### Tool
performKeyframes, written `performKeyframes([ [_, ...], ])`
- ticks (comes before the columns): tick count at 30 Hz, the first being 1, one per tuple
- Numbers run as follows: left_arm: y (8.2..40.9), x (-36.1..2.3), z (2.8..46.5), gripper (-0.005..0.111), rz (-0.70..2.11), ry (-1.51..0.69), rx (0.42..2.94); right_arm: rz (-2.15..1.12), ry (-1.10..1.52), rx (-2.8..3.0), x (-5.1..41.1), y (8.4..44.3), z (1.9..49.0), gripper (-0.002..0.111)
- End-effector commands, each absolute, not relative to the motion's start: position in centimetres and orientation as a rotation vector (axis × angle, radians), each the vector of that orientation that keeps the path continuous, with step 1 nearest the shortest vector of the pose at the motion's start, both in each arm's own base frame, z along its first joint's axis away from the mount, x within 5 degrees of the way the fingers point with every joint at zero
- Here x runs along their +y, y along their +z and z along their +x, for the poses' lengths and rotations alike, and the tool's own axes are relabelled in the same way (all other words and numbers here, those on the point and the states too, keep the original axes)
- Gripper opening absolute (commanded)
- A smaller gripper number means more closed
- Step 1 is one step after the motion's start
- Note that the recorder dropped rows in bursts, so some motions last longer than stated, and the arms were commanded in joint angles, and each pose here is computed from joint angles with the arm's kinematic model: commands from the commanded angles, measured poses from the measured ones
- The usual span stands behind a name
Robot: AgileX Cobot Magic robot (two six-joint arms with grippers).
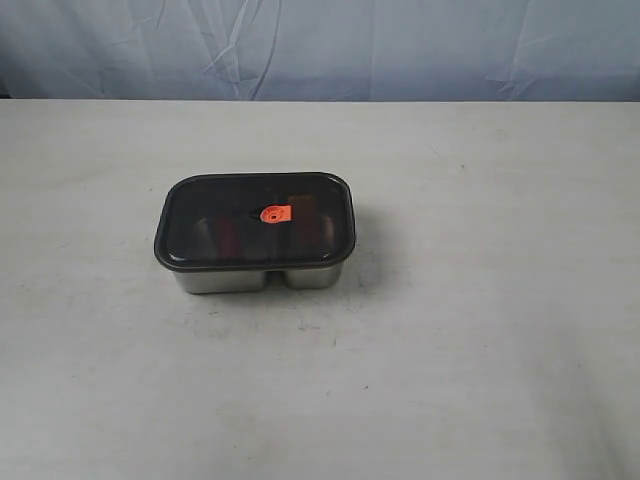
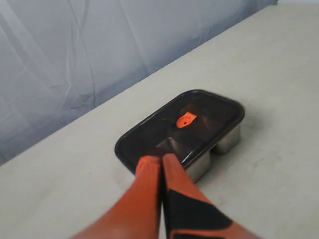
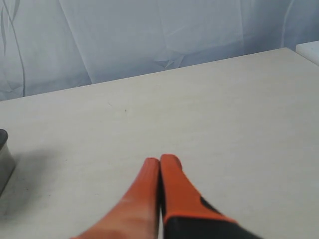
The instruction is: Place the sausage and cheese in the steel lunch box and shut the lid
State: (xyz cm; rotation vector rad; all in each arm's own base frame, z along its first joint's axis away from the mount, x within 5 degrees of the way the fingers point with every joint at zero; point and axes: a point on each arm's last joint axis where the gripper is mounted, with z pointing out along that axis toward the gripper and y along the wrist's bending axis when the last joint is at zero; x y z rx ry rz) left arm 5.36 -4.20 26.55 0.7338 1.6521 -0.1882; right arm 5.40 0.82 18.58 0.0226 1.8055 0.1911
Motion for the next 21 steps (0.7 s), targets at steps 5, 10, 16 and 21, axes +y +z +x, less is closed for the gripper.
performKeyframes([
  [5,24.3,-2.7,5.0,0.000,0.558,-0.060,1.575,0.023,0.184,1.788,0.8,18.6,5.4,0.000],
  [10,22.4,-1.6,5.6,0.000,0.163,-0.221,1.577,0.027,0.190,1.788,0.8,18.6,5.4,0.000],
  [16,20.5,-1.3,5.5,0.000,0.061,-0.290,1.585,0.027,0.190,1.788,0.8,18.6,5.4,0.000],
  [21,19.4,-1.4,5.4,0.000,0.122,-0.249,1.694,0.027,0.190,1.792,0.8,18.6,5.4,0.000],
])
